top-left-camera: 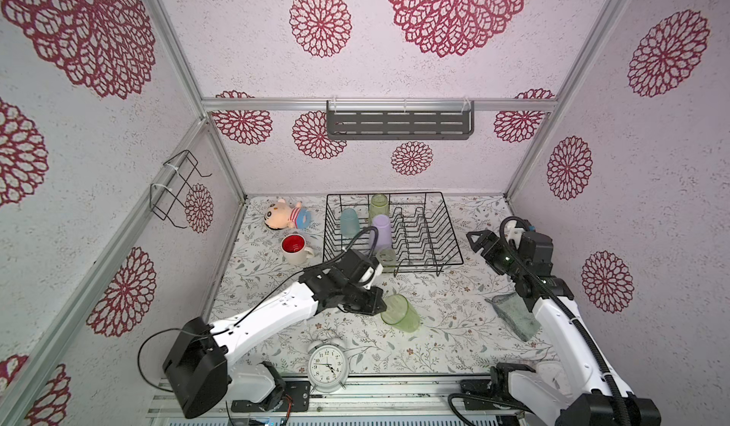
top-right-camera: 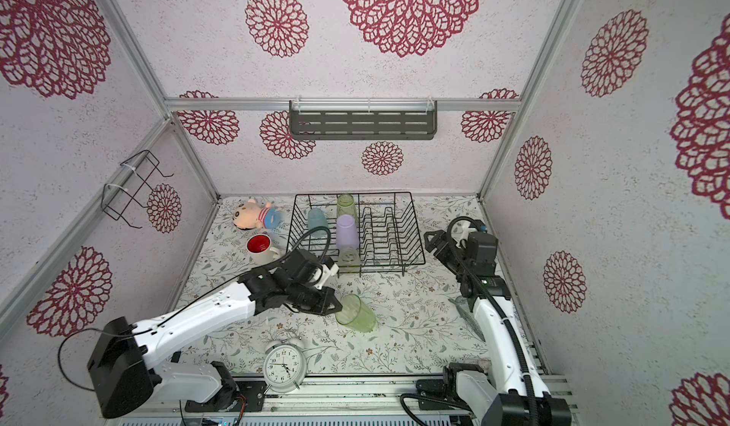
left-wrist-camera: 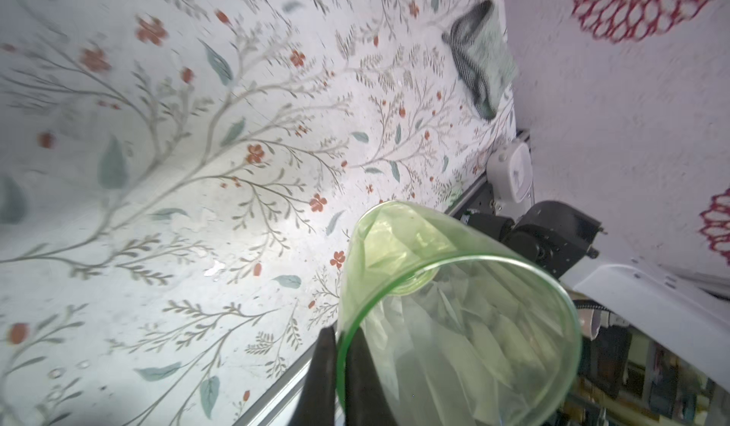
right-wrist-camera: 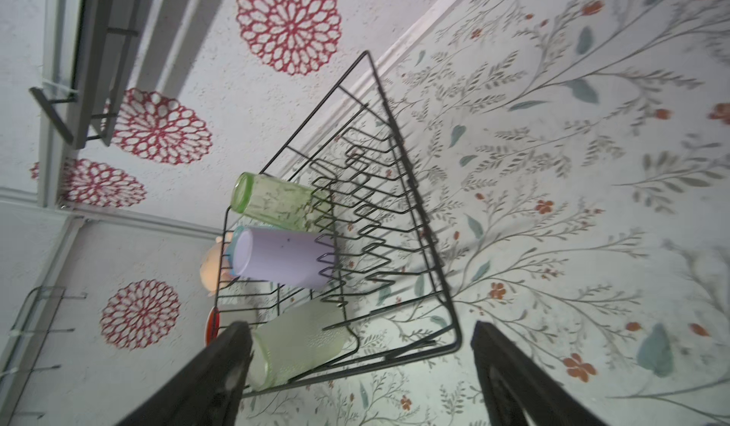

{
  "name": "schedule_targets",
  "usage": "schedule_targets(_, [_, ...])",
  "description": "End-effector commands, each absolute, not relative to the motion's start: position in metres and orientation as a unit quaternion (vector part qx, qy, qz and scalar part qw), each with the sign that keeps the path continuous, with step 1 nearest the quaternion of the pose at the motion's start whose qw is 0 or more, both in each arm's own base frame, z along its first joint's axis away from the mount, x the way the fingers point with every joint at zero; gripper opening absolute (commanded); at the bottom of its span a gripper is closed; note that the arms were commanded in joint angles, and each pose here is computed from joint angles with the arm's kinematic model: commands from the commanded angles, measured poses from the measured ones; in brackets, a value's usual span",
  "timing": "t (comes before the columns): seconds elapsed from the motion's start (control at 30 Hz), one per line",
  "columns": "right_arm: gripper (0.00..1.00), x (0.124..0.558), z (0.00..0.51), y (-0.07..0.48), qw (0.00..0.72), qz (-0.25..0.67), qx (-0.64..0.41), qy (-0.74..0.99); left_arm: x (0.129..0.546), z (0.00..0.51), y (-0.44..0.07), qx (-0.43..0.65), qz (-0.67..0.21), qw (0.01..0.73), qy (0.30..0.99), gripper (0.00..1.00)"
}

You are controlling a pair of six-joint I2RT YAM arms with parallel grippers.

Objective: Load the cups into the dish rack
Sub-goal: 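Lift the green glass cup toward the rack while the right gripper approaches, then hold the green glass cup out with the left while the right gripper grasps it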

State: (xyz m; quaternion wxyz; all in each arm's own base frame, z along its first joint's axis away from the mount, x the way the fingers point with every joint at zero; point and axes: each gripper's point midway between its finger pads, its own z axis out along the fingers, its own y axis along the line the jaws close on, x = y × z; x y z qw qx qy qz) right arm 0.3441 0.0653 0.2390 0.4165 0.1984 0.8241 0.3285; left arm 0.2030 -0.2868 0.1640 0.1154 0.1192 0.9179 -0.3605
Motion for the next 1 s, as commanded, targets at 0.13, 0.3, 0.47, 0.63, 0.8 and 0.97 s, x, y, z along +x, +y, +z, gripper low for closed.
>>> schedule_targets(0.13, [0.94,0.329,0.288,0.165,0.433,0.381,-0.025,0.816,0.244,0.246,-0.242,0.064,-0.487,0.209,0.846,0.00])
schedule_targets(0.3, [0.94,0.309,0.306,0.210,0.469,0.402,-0.148,0.772,0.257,0.278,-0.230,0.052,-0.592,0.190,0.781,0.00])
schedule_targets(0.47, [0.99,0.274,0.333,0.242,0.545,0.427,-0.279,0.666,0.258,0.282,-0.232,0.061,-0.614,0.174,0.767,0.00])
schedule_targets(0.63, [0.99,0.221,0.334,0.257,0.628,0.395,-0.424,0.519,0.258,0.294,-0.231,0.066,-0.640,0.179,0.744,0.00])
schedule_targets(0.8, [0.99,0.209,0.321,0.267,0.621,0.366,-0.491,0.490,0.258,0.295,-0.231,0.071,-0.647,0.179,0.738,0.00])
schedule_targets(0.97, [0.98,0.198,0.324,0.278,0.627,0.368,-0.528,0.439,0.256,0.291,-0.234,0.080,-0.656,0.170,0.732,0.00])
